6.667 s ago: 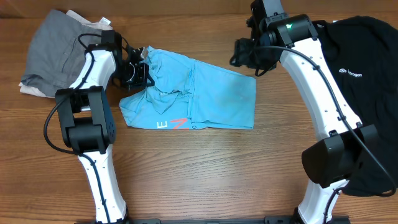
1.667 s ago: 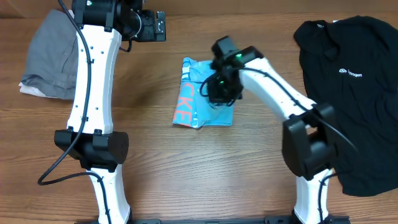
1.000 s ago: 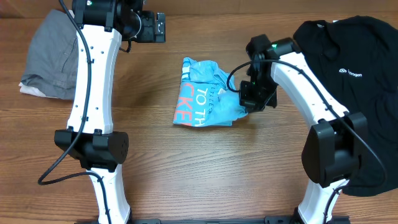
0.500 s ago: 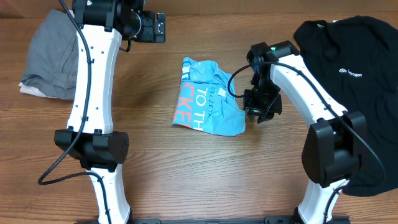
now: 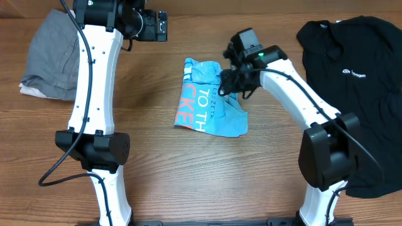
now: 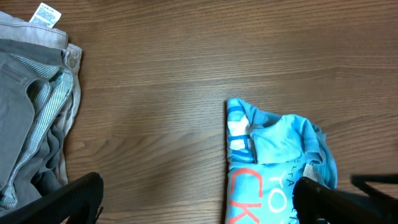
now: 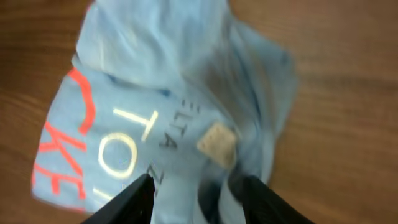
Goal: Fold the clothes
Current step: 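Release the layer and raise the right gripper up-right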
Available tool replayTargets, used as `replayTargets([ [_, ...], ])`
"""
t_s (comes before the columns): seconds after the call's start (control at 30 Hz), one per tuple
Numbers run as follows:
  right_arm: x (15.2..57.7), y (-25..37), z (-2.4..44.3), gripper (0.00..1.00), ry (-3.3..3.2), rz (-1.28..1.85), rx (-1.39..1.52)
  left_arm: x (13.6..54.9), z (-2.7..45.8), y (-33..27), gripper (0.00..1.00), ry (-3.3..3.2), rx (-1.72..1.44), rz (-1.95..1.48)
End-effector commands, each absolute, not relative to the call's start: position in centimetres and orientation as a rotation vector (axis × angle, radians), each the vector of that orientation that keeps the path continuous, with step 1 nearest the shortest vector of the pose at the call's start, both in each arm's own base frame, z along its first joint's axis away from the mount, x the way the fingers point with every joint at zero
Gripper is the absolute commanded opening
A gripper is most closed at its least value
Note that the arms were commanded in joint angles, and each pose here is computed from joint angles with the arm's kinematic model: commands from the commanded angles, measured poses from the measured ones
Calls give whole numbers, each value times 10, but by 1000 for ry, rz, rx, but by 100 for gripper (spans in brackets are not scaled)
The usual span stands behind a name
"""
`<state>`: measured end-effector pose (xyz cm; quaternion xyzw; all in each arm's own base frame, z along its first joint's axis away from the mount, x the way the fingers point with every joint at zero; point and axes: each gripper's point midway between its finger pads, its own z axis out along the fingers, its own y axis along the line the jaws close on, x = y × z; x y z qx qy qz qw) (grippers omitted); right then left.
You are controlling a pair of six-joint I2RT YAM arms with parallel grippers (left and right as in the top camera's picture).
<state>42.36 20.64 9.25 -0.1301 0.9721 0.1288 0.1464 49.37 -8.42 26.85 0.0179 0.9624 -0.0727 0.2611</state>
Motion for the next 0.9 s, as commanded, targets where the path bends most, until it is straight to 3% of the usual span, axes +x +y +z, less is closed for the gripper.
replayTargets([
  [0.0,435,205,67,50,2792,303,-437,497,262,-84,100,2614,71,-179],
  [0.17,451,212,52,55,2737,302,-495,497,262,-84,100,2614,71,-180],
  [0.37,465,216,36,52,2701,298,-509,497,262,-84,100,2615,72,-180],
  [0.43,470,216,37,45,2682,289,-504,497,262,-84,100,2615,72,-180],
  [0.57,478,215,44,19,2656,268,-492,496,261,-84,100,2619,72,-180],
  [0.73,488,207,59,4,2643,264,-462,496,261,-84,100,2618,72,-179],
  [0.87,499,193,72,4,2631,257,-419,496,261,-84,100,2618,72,-180],
])
